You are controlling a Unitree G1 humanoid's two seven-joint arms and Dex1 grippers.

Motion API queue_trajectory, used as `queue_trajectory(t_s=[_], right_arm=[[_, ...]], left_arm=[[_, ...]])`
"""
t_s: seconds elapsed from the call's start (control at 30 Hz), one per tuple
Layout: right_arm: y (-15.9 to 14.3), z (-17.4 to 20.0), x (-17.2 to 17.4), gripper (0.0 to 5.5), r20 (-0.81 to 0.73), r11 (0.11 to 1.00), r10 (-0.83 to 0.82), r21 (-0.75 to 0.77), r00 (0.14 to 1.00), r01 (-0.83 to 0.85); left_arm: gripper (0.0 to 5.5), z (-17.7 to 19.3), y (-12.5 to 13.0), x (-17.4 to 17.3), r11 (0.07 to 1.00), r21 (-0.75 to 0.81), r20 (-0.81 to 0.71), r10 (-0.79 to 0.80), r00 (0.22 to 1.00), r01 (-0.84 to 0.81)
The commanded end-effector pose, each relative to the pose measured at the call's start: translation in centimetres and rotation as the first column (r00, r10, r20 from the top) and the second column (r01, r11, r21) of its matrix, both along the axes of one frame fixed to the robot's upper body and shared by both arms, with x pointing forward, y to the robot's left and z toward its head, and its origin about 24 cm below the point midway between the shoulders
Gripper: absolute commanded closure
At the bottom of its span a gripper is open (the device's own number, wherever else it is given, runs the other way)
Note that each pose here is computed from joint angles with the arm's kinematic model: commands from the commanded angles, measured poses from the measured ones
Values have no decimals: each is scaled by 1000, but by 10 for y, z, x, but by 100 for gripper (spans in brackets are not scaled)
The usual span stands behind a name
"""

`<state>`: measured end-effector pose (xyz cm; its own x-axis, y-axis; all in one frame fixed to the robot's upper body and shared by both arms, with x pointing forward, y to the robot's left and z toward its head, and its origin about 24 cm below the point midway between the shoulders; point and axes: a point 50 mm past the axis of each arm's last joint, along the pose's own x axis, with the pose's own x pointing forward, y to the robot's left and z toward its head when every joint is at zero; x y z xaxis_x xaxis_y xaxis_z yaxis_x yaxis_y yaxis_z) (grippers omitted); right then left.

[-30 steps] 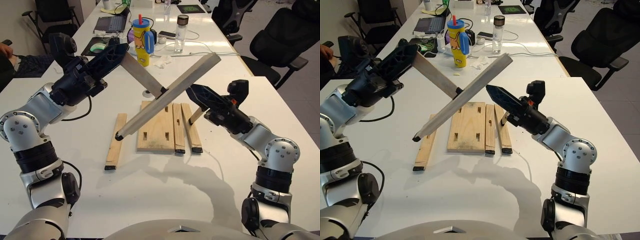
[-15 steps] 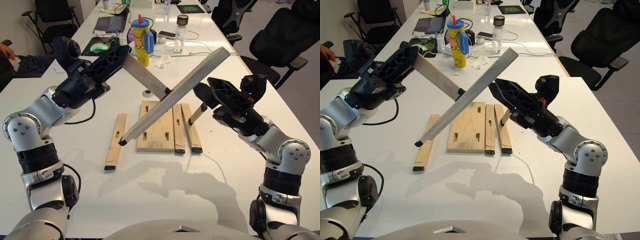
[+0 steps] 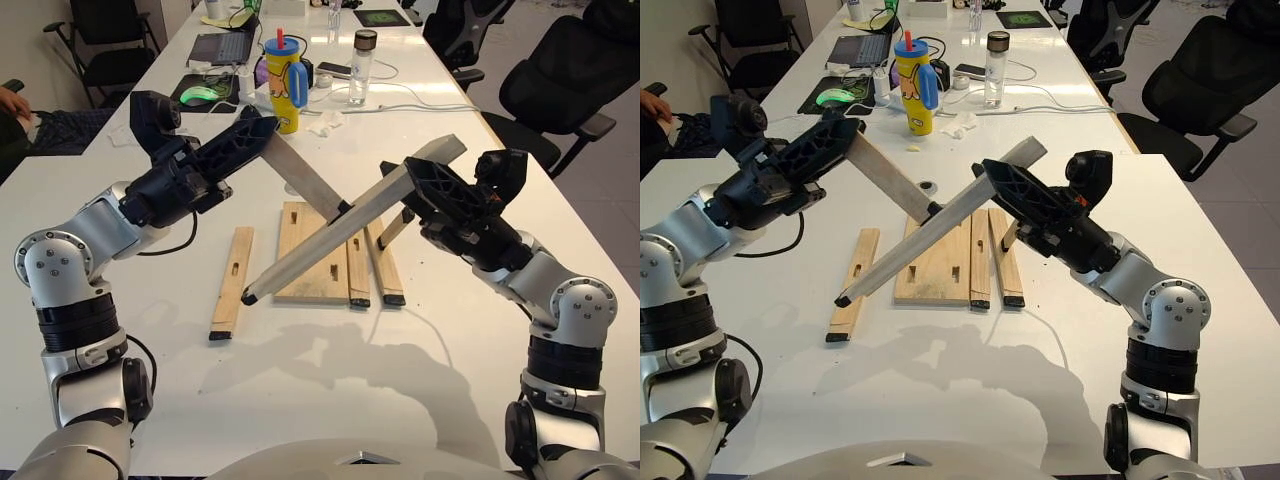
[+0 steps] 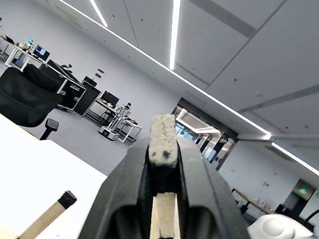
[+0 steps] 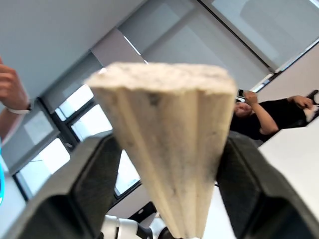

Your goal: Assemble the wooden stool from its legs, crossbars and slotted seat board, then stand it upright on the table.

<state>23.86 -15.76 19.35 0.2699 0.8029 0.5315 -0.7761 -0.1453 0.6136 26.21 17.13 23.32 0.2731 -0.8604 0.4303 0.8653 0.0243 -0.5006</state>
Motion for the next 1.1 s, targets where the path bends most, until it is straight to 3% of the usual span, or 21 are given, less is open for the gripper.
queue_trajectory(t_s=[0.03, 0.33, 0.5, 0.63, 0.73, 0.83, 1.0, 1.1], right_arm=[[1, -5, 4, 329, -5, 999, -30, -37, 1000, 29], [4, -14, 1, 345, 5, 996, -19, -89, 1000, 20], [-9, -20, 3, 345, 75, 976, -77, -200, 994, 91], [-28, -17, 6, 345, 200, 934, -110, -315, 974, 170], [-43, -10, 14, 345, 317, 876, -146, -398, 937, 272], [-49, -3, 22, 345, 361, 859, -97, -440, 928, 261], [-37, -10, 38, 345, 499, 817, -15, -494, 867, 299], [-29, -17, 45, 345, 567, 785, 32, -524, 823, 330]], left_arm=[[471, 2, 4, 1, 999, 24, 33, 43, 999, -44], [341, 4, 6, 12, 991, -30, 5, 134, 991, -134], [271, 20, 62, 29, 881, -86, 20, 468, 884, -464], [251, 7, 84, 28, 822, 3, 48, 569, 821, -569], [251, -28, 62, 23, 788, 274, 156, 530, 833, -552], [251, -75, 31, 13, 719, 532, 242, 377, 894, -447], [251, -122, -16, -6, 641, 703, 295, 133, 946, -309], [251, -138, -28, -11, 582, 760, 321, 53, 946, -290]])
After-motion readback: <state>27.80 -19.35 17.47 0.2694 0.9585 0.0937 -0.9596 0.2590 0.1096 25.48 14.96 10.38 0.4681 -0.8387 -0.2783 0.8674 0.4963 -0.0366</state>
